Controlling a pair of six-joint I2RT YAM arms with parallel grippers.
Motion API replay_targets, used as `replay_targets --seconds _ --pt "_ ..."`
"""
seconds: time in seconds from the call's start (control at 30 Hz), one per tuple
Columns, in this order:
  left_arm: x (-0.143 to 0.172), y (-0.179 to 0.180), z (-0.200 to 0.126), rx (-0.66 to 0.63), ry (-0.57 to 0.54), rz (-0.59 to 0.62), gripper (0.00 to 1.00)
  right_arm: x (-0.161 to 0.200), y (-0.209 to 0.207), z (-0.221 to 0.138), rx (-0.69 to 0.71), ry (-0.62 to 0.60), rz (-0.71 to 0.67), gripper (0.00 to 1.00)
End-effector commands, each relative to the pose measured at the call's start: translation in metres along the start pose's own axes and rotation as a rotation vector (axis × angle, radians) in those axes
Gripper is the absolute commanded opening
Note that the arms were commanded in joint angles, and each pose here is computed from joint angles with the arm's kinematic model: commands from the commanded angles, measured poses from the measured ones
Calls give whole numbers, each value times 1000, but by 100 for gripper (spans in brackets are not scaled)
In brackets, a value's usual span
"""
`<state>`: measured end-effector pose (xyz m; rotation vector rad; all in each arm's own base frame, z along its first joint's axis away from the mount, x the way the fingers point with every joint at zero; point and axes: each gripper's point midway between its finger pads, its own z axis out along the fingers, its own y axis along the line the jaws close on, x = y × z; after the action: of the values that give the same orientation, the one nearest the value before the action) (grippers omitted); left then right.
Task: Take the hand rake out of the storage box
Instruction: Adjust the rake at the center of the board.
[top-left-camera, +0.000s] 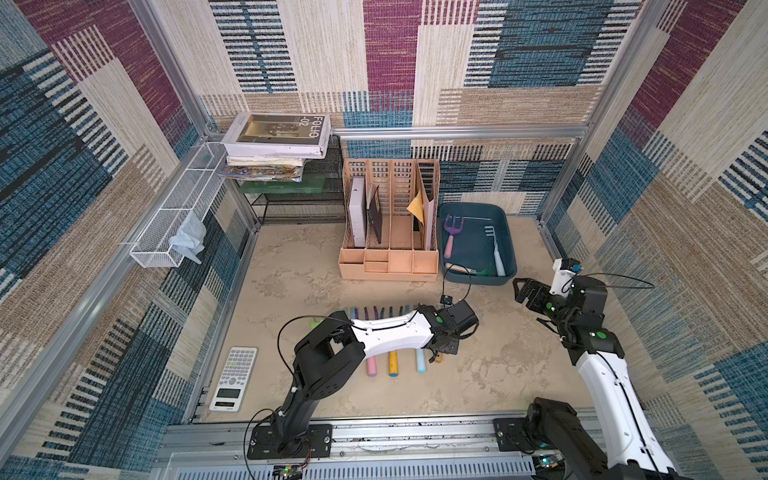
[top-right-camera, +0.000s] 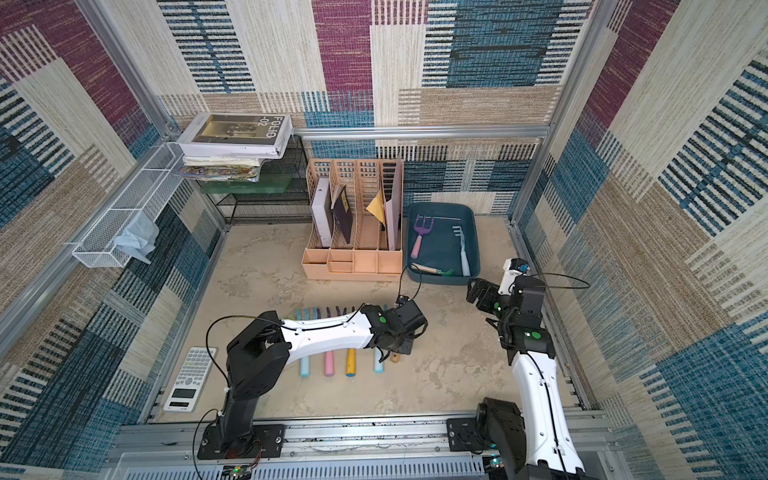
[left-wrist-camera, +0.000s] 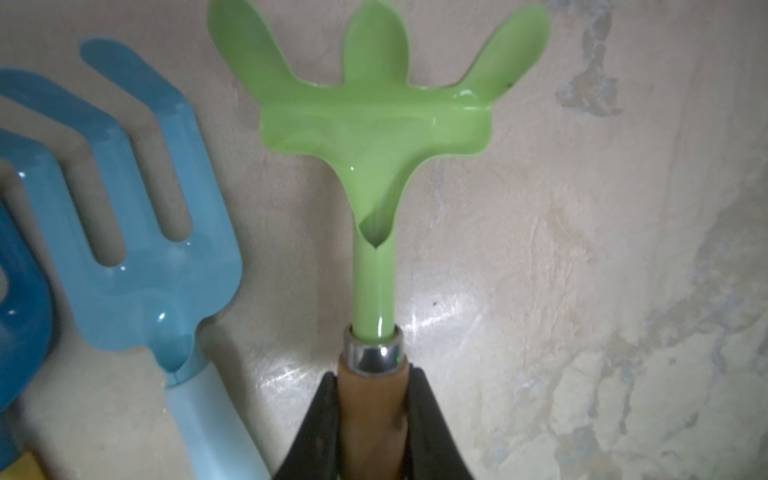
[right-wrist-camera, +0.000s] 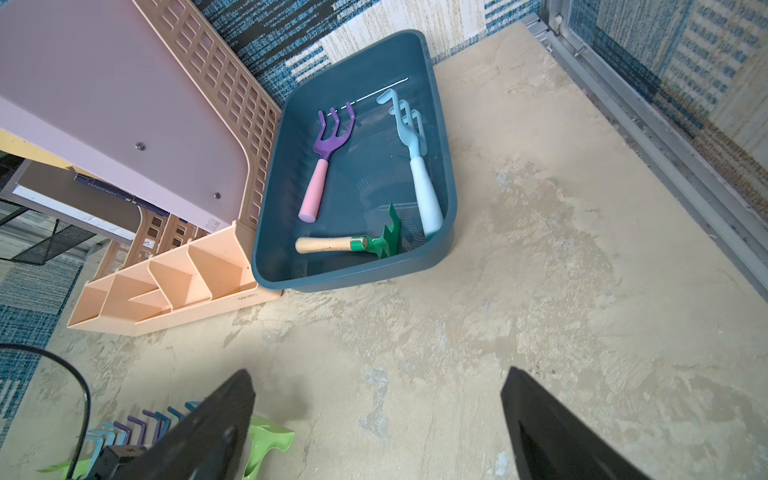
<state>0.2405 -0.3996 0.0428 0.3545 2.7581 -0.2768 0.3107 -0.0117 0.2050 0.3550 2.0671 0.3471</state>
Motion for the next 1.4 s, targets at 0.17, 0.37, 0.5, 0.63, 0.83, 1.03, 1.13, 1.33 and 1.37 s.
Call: replay_targets --seconds 0.17,0.37,0.5,0.63,0.83,1.03,1.13,1.33,1.37 --pt "-3 -4 15 9 -12 -66 17 0 12 6 -76 6 -8 95" --pt "-1 -2 19 14 -21 -74 43 -3 14 11 -105 -23 146 96" --pt "-5 5 5 9 -62 -67 55 9 30 18 -230 16 126 96" --pt "-16 12 -19 50 -105 -55 66 14 26 17 -179 22 113 96" --pt "-48 63 -92 154 -254 -15 93 59 54 15 -18 91 1 100" --pt "-49 196 -141 77 -346 -82 95 172 90 11 55 346 -150 91" --pt "-35 232 -154 15 -412 -142 97 202 93 7 95 409 -200 85" --pt "-27 246 -174 67 -500 -200 98 248 98 9 88 538 -259 71" --pt "-25 247 -176 72 -507 -203 97 250 101 10 84 544 -263 71"
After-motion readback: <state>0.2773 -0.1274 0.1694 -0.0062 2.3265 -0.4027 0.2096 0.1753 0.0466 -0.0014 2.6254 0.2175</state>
